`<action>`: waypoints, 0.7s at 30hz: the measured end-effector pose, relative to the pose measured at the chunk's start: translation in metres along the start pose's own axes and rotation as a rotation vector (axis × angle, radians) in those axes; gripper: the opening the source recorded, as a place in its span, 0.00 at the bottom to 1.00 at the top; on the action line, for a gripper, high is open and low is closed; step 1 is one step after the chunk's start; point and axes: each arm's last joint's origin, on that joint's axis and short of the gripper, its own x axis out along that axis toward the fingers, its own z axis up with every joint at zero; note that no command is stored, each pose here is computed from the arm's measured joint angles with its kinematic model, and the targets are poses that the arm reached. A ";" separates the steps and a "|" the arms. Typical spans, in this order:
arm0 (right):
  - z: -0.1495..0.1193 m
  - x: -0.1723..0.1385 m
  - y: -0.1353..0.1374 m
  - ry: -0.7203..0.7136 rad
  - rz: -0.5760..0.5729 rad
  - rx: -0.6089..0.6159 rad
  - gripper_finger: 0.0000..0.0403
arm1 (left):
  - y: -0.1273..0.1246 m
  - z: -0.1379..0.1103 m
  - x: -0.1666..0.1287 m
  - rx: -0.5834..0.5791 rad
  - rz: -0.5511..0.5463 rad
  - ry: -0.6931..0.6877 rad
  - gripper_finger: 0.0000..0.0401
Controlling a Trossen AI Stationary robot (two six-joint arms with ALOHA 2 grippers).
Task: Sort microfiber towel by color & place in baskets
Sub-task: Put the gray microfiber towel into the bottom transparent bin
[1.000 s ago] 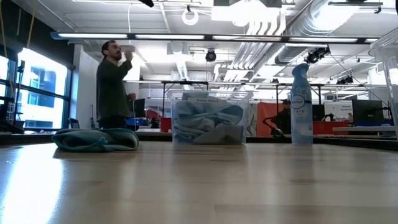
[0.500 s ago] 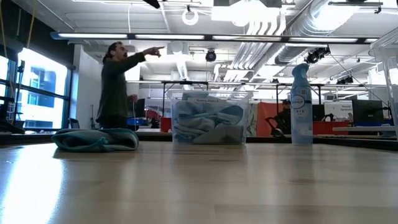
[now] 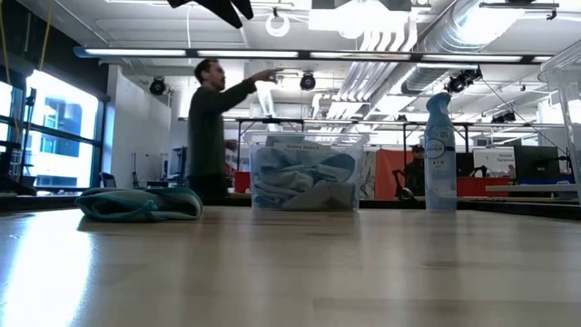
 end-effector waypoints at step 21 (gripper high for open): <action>-0.079 0.081 0.024 0.419 0.049 0.380 0.00 | -0.007 -0.006 -0.004 0.113 -0.122 0.088 0.29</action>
